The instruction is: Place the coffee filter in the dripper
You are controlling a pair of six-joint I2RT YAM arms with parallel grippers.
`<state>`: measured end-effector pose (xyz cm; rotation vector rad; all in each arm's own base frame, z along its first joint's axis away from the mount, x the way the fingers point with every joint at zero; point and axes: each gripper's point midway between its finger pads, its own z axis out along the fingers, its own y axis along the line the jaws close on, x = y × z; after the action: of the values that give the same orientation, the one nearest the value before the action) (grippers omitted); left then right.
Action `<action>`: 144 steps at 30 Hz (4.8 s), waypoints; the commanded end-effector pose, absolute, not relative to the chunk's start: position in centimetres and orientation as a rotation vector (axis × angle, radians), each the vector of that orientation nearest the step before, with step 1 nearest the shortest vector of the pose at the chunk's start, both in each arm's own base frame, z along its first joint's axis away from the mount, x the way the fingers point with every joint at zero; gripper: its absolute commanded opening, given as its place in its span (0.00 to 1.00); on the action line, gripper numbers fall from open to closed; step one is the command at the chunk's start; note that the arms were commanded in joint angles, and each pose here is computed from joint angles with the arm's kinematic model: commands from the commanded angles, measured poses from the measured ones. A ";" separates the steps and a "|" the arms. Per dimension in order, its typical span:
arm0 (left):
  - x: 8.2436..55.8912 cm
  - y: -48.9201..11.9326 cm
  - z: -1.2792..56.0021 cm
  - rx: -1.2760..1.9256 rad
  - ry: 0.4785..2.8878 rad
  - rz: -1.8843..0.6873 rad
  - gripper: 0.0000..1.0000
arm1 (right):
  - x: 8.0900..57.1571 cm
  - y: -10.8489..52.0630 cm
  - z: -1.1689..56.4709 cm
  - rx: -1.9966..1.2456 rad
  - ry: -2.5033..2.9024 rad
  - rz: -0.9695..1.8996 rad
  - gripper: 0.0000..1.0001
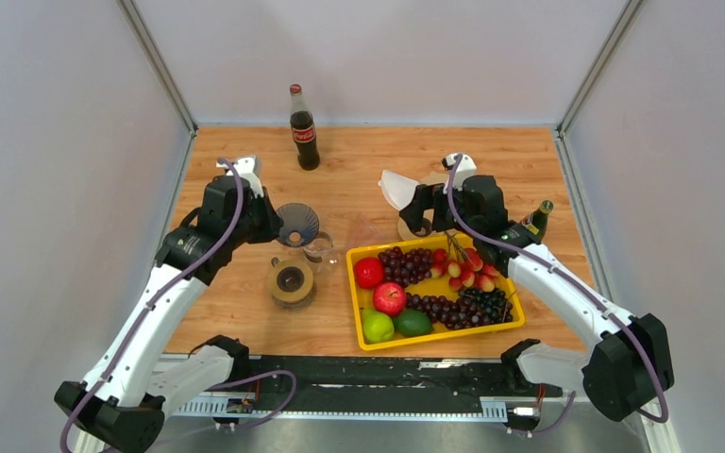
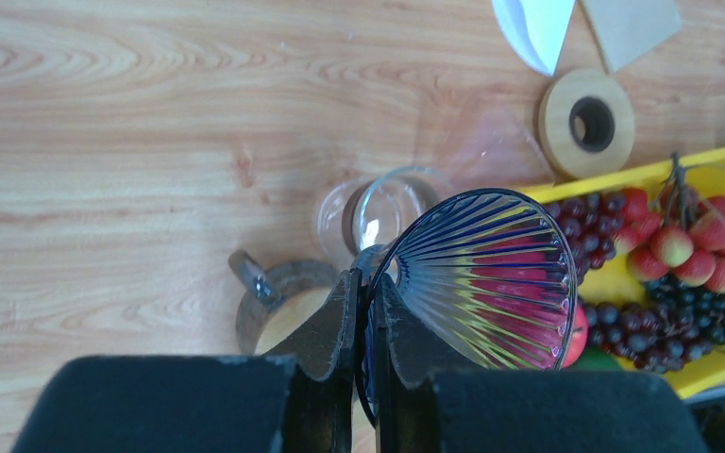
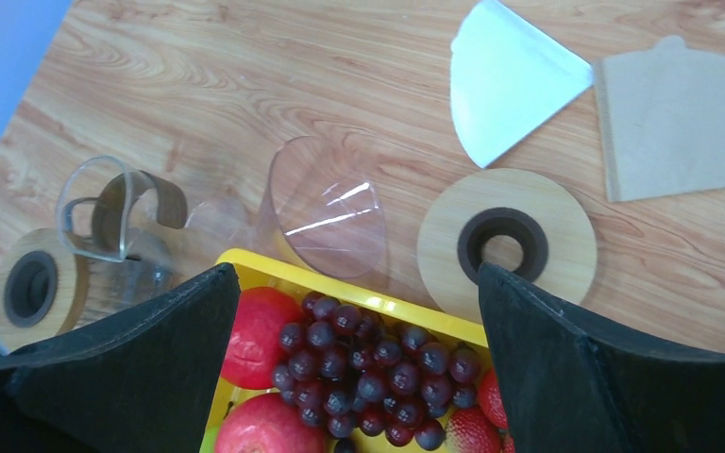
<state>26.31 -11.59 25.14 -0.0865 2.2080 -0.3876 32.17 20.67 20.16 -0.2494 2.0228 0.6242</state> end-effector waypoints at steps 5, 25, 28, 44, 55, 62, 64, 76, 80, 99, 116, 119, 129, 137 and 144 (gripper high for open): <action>22.1 -11.3 22.8 -0.048 2.275 -0.447 0.00 | 31.7 24.2 23.3 -0.334 1.964 0.818 1.00; 20.2 -10.1 18.1 -0.081 2.363 -0.393 0.00 | 26.8 34.3 27.0 -0.659 1.878 1.069 0.99; 20.1 -9.8 17.4 -0.095 2.378 -0.377 0.00 | 25.9 36.2 27.0 -0.712 1.872 1.104 0.97; 19.5 -9.4 15.2 -0.125 2.420 -0.352 0.00 | 20.9 44.9 24.5 -0.980 1.848 1.096 0.81; 18.8 -9.6 15.7 -0.138 2.423 -0.382 0.26 | 22.0 46.4 20.7 -0.940 1.936 0.906 0.78; 18.9 -9.7 16.5 -0.147 2.406 -0.395 0.31 | 21.8 46.5 20.6 -0.948 1.945 0.909 0.78; 18.9 -9.6 16.7 -0.148 2.404 -0.391 0.32 | 21.5 46.5 20.8 -0.952 1.940 0.917 0.78; 18.4 -9.4 17.3 -0.173 2.409 -0.396 0.31 | 21.2 46.8 19.9 -0.975 1.957 0.927 0.72; 18.4 -9.4 16.8 -0.181 2.419 -0.392 0.26 | 20.7 47.2 19.8 -1.004 1.953 0.961 0.64; 17.9 -8.4 14.1 -0.269 2.517 -0.292 0.00 | 20.1 48.1 16.7 -1.075 1.994 0.957 0.19; 15.3 -6.6 9.6 -0.678 2.611 -0.147 0.00 | 19.6 47.2 13.6 -1.103 2.047 0.892 0.00; 15.0 -6.3 8.9 -0.733 2.604 -0.131 0.00 | 19.7 46.7 12.9 -1.094 2.059 0.857 0.00; 14.8 -6.0 8.7 -0.757 2.610 -0.100 0.00 | 18.0 45.1 9.5 -1.116 2.059 0.837 0.00; 15.4 -6.5 9.4 -0.694 2.605 -0.138 0.00 | 17.9 44.2 8.4 -1.105 2.078 0.813 0.00; 17.2 -8.8 11.5 -0.573 2.536 -0.334 0.05 | 18.7 45.3 12.2 -1.054 2.007 0.843 0.05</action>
<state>18.48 -9.82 14.11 -0.5784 2.4463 -0.4276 22.81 46.87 16.35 -0.8724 1.8604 0.8807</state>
